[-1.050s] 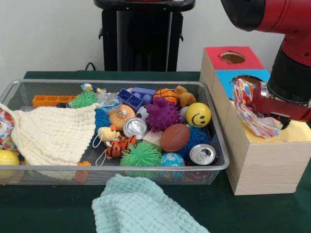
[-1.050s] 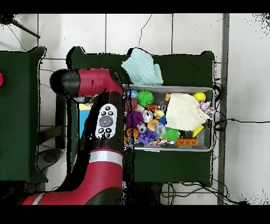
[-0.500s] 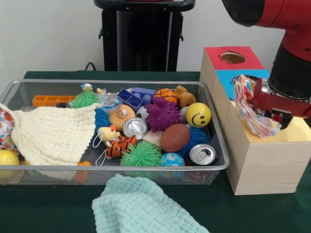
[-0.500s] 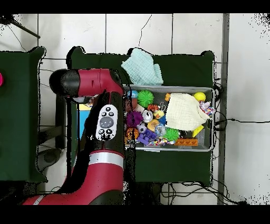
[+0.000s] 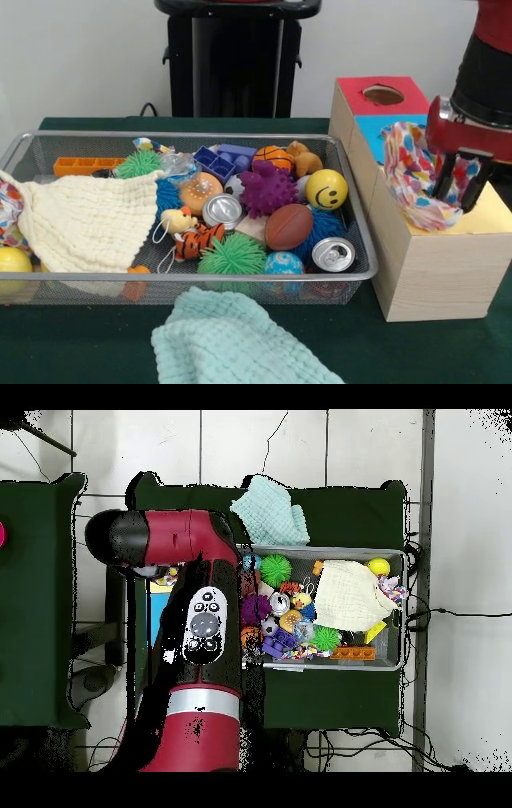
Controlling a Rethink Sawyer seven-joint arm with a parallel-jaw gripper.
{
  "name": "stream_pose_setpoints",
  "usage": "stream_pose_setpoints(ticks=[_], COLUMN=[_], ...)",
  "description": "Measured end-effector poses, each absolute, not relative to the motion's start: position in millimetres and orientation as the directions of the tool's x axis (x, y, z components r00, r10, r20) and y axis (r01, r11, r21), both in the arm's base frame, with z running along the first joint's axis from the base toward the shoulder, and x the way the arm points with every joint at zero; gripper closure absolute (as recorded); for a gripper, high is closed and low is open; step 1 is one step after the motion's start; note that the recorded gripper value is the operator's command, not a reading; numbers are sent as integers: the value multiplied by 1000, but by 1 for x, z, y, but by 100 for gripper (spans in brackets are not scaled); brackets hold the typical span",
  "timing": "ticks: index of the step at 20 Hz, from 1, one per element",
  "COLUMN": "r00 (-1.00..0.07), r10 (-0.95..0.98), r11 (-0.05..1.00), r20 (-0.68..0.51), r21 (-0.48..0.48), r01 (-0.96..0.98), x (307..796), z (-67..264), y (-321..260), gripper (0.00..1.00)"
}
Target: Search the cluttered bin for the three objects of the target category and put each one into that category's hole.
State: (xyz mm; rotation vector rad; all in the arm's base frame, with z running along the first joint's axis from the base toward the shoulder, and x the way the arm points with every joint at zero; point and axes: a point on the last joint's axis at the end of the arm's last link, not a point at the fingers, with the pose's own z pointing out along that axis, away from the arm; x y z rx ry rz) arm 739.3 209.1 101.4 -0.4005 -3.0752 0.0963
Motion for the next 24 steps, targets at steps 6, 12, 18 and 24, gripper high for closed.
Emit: stream_pose_setpoints(ticks=[6,12,18,24], r00=[-960,-950,-948,-948], r10=[279,302,306,305], r11=[959,952,951,952], r20=[-34,-77,-91,-95], r21=[-38,-19,-12,-8], r01=[280,304,308,307], x=[755,764,765,764], z=[153,189,197,195], y=[195,178,175,176], gripper=[0,0,0,100])
